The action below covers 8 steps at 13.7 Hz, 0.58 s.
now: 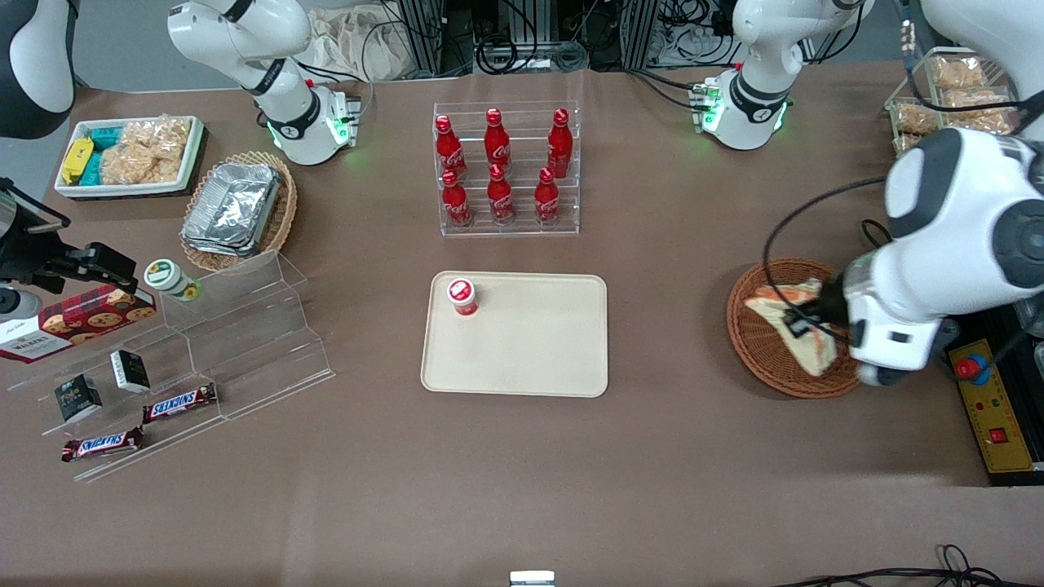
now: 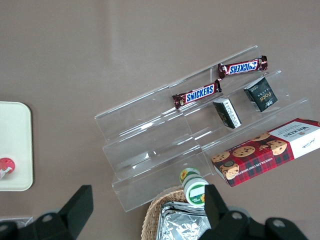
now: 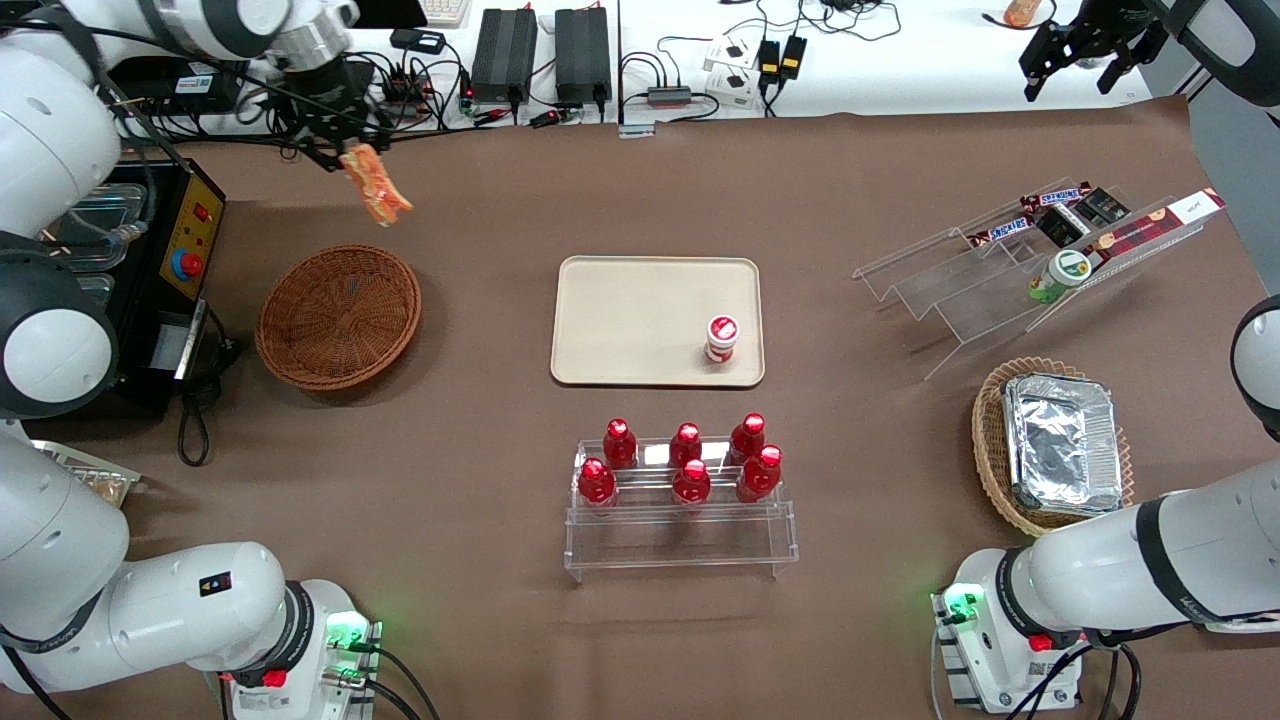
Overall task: Place sandwich from basket to tray
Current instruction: 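Carry the held sandwich with the left gripper over the cream tray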
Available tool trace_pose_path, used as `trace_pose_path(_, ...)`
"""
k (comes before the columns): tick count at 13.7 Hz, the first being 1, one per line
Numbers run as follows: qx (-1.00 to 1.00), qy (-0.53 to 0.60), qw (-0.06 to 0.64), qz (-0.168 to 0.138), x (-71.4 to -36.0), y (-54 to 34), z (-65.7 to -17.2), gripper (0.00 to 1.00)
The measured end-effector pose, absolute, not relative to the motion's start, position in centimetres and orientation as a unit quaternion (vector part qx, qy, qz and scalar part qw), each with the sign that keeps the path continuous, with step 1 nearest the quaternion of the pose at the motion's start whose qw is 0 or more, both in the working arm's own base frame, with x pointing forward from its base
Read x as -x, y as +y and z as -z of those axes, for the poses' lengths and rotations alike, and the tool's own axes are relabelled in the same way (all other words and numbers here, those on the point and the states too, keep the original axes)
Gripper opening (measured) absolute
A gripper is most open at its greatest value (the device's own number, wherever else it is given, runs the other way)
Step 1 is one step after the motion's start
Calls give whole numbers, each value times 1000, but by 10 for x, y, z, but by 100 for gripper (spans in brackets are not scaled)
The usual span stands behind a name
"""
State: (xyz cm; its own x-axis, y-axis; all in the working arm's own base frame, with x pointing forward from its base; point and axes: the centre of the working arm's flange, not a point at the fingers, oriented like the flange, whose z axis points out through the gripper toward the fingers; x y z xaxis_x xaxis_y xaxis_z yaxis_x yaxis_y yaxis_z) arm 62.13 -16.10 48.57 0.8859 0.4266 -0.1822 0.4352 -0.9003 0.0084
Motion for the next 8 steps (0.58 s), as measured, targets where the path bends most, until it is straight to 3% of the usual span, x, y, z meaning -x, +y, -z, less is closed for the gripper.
trace_pose_path(2,-982,156,25,98,-614,-231,-462,20)
trace_pose_path(6,-994,71,52,66,-610,-348,-380,20)
trace_pose_path(8,-994,55,68,64,-611,-372,-333,20)
